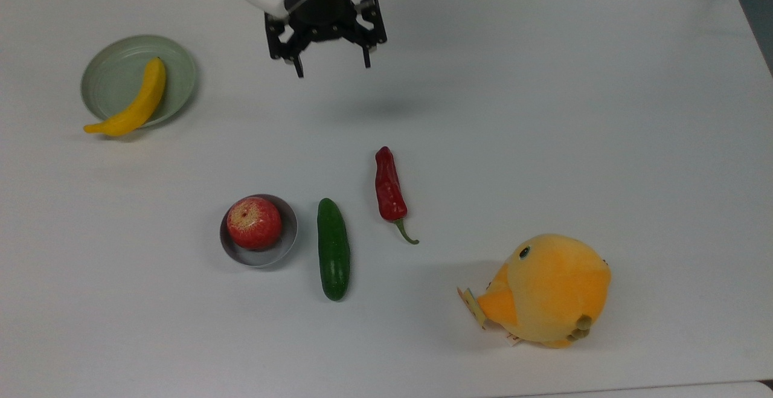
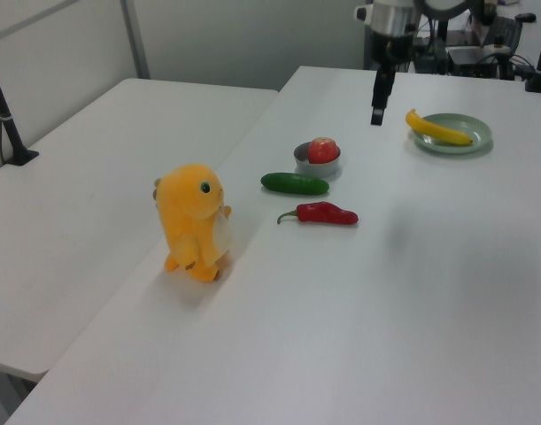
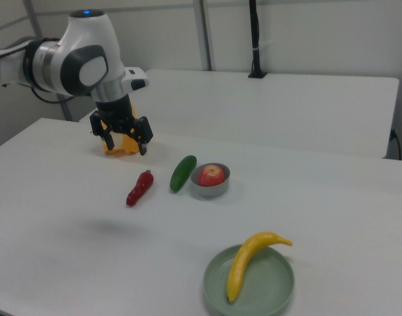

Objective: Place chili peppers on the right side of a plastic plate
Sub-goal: 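Move the open gripper over the red chili pepper and lower it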

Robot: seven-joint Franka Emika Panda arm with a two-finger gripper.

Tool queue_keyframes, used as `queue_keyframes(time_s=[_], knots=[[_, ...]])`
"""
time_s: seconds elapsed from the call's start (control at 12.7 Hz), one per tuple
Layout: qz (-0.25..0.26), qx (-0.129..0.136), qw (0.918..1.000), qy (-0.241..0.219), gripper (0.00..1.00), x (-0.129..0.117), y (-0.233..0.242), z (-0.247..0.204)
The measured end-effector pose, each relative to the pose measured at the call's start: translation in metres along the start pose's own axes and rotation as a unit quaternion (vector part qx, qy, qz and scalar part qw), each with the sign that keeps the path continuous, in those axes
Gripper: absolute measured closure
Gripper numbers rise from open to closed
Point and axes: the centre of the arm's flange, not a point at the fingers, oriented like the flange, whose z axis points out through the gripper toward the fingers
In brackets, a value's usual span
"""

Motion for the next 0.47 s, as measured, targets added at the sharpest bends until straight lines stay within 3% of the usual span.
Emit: queue_keyframes(time_s=[0.47], knots=[[-0.03, 0.003, 0.9995, 0.01, 0.0, 0.023, -0.032, 0.053]])
